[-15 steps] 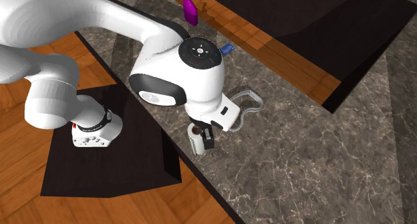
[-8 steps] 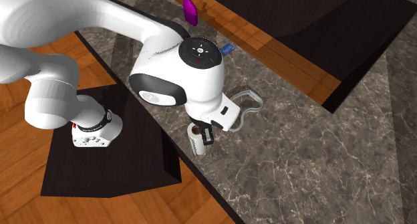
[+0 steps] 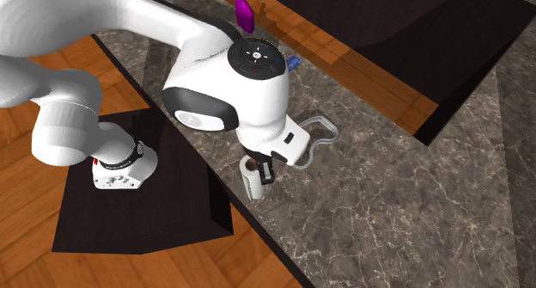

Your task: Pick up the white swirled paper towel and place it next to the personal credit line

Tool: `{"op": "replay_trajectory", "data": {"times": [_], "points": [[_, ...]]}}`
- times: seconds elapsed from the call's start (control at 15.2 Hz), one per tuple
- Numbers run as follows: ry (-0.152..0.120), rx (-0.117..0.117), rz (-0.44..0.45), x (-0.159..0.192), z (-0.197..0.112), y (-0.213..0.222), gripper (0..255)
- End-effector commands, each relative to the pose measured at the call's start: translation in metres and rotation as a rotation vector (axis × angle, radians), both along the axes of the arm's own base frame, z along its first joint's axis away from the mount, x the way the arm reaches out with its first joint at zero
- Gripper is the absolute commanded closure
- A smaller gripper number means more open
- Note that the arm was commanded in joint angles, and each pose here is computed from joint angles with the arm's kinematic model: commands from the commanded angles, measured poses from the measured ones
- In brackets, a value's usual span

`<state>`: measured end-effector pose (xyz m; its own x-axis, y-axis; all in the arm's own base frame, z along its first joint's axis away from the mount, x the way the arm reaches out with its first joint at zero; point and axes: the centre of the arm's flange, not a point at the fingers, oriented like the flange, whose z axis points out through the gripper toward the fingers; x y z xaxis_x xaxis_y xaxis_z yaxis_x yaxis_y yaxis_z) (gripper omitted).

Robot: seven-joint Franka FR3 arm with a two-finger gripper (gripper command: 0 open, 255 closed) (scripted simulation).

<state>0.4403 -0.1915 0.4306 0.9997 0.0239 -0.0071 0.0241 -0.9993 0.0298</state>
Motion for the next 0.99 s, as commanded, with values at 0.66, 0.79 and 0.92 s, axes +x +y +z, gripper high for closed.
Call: {"op": "replay_trajectory", "data": {"times": [0.66, 0.79, 0.92], "points": [[0.0, 0.0, 0.0, 0.0, 0.063, 0.0, 255], [0.0, 0.0, 0.0, 0.0, 0.074, 0.0, 255], [0.0, 0.0, 0.0, 0.0, 0.084, 0.0, 255]]}}
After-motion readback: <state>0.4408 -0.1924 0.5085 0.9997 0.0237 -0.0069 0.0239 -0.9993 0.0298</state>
